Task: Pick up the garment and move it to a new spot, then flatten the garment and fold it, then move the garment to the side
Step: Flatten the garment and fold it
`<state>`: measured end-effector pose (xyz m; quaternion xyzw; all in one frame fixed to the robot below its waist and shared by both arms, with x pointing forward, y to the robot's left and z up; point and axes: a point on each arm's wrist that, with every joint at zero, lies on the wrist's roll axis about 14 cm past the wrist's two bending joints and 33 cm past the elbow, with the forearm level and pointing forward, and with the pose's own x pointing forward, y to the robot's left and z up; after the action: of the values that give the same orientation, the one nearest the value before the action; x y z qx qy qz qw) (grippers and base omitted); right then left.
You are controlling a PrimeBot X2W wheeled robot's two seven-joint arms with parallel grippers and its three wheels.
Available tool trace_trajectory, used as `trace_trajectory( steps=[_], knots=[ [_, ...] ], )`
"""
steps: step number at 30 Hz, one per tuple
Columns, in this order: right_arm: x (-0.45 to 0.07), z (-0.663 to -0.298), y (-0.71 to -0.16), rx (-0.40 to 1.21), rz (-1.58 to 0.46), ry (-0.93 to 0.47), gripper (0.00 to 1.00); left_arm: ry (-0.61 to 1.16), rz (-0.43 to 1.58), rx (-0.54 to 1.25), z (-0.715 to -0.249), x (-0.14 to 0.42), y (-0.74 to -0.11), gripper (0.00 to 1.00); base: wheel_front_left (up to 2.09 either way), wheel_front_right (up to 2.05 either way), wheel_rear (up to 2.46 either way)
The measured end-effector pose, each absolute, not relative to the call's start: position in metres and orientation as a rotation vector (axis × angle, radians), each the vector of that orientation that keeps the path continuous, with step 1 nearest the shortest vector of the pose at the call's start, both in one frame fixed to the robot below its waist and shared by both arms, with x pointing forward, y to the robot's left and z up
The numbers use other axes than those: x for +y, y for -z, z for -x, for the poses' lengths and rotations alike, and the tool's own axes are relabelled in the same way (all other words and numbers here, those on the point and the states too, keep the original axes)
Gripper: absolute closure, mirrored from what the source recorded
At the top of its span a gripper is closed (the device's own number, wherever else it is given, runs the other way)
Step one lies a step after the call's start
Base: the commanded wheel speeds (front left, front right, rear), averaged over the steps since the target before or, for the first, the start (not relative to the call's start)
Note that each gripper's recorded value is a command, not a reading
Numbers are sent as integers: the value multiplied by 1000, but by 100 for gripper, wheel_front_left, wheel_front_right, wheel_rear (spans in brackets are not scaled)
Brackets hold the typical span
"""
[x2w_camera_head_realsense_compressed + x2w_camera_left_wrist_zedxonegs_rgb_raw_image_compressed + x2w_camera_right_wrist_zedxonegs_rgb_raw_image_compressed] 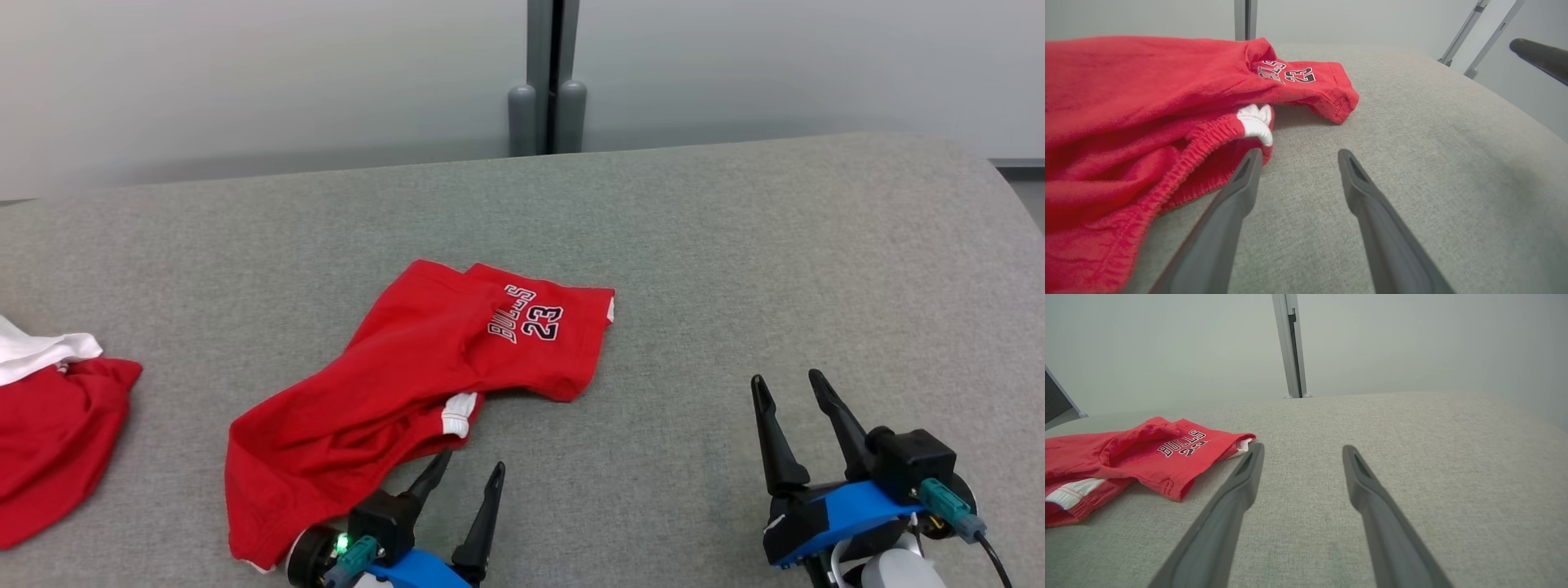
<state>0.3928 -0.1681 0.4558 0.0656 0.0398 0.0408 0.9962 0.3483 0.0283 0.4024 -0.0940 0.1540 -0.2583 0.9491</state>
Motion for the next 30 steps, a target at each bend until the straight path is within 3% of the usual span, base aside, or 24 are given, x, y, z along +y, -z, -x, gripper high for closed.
trace_trajectory(
  steps=[8,22,24,25,30],
  knots=[
    [-185,-390,-453,86,-133,-32,0,533,200,399,-354,22,-379,0,0,0,0],
    [-199,-386,-454,84,-126,9,0,458,219,327,-410,34,-397,0,0,0,0],
    [-200,-386,-454,84,-126,12,0,446,236,317,-414,34,-401,72,0,0,0],
    [-200,-386,-454,84,-126,12,0,446,236,317,-414,34,-401,96,0,0,0],
    [-197,-388,-457,75,-127,2,0,436,227,307,-411,39,-404,100,0,0,0]
  ],
)
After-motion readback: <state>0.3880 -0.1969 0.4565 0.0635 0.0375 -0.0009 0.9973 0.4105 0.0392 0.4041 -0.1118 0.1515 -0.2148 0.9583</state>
